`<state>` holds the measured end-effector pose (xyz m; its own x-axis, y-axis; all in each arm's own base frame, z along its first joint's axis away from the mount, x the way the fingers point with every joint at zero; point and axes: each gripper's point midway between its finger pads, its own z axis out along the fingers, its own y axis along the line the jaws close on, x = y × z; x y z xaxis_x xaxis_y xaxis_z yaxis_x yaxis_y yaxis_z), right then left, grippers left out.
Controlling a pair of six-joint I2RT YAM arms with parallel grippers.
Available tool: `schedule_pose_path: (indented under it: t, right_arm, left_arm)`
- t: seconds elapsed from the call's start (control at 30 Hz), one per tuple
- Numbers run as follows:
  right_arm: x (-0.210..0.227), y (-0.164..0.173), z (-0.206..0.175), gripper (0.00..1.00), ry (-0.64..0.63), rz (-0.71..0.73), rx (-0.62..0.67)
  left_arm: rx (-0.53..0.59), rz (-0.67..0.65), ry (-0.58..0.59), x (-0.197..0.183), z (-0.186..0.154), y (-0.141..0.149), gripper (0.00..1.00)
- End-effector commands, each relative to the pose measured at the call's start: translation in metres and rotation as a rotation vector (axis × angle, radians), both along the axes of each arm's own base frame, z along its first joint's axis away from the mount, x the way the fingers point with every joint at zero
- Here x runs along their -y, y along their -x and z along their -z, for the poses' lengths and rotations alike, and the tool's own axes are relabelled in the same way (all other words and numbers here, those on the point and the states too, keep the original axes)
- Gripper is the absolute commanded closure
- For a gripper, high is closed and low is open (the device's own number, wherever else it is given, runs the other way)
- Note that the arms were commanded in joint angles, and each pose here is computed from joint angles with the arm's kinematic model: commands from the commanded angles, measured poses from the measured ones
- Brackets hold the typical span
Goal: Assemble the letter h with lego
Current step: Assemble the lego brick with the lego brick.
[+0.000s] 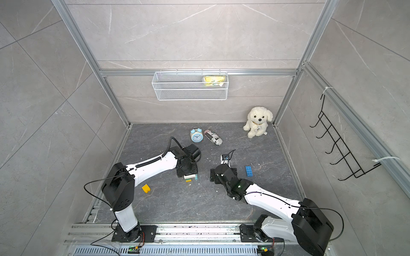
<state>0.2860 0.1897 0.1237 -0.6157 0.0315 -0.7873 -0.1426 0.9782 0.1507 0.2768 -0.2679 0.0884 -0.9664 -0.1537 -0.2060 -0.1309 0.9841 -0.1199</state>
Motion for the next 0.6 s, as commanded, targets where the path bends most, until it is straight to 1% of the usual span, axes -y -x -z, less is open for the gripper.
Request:
schedule_pose_path:
  t: [0.0,0.33,0.57]
  right_arm:
    - [-0.0016,-0.0016,-0.0074,0.04,-0.02,0.005,-0.003]
    - [-0.0043,-0.0007,-0.0069,0.04,-0.027,-0.007,-0.011]
    - [-0.0035,-0.0009,-0.0074,0.03,-0.025,-0.006,-0.009]
  left_arm:
    - [0.0,-0.021,-0.024,-0.0009,-0.0008,-0.0063,0.63]
    - [-0.017,-0.011,-0.033,0.0039,0.0042,-0.0141,0.62]
    - [-0.024,-0.003,-0.077,-0.0011,0.0079,-0.0155,0.63]
